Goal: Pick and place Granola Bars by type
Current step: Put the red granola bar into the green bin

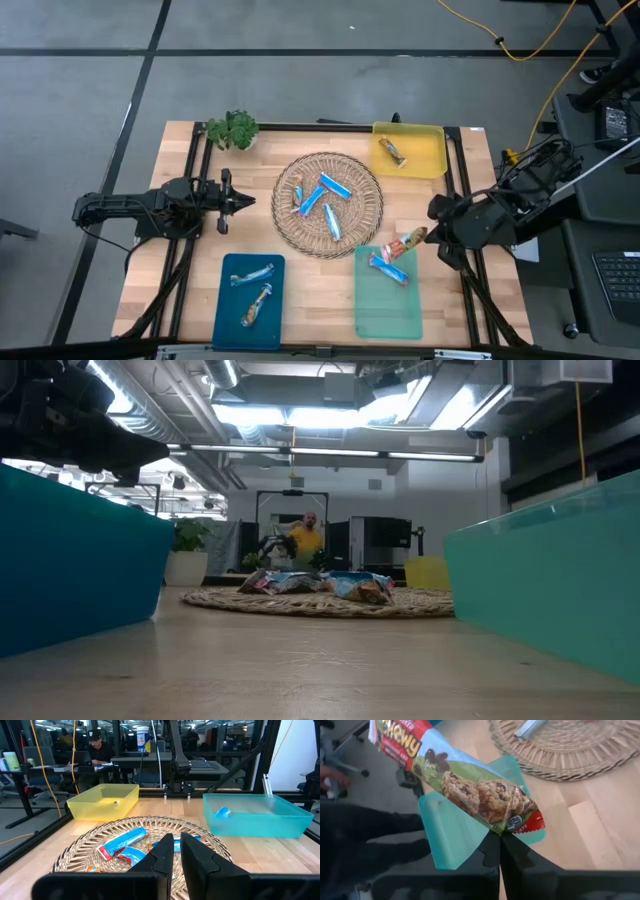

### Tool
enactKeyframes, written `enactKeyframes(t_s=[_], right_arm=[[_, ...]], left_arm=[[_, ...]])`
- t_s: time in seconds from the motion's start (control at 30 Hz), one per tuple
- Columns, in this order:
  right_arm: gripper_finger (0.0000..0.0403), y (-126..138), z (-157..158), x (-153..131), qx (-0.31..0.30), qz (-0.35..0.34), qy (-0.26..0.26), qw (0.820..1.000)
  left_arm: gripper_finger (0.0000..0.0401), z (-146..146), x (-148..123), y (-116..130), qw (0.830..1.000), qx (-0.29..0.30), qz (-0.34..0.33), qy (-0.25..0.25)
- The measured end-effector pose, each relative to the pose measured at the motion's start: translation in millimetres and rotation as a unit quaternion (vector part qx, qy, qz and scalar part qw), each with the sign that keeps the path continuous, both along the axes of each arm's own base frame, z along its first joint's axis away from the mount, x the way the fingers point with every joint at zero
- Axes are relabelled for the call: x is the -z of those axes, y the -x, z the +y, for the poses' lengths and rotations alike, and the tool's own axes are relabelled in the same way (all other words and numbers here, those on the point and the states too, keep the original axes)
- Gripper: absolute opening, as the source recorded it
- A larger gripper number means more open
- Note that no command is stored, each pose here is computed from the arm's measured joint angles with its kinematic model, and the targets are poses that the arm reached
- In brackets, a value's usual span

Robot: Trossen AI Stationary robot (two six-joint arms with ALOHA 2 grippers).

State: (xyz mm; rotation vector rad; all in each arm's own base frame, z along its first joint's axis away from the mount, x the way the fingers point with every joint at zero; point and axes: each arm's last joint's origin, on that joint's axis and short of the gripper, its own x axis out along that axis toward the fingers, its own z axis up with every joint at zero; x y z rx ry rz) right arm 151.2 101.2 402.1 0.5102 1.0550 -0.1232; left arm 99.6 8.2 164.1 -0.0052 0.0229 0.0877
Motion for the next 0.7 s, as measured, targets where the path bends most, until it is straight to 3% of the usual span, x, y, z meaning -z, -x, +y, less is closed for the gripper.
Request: enactKeyframes(t_s=[0.37,0.7], right_arm=[[0.0004,-11,13,3,-0.102,0.007,-0.018,0.995],[0.0005,-40,37,30,-0.199,0.067,0.015,0.978]], left_arm=[[0.0028,0,0,0,1.0,0.0,0.0,0.0],[0.0024,0,0,0,1.0,0.0,0.0,0.0]])
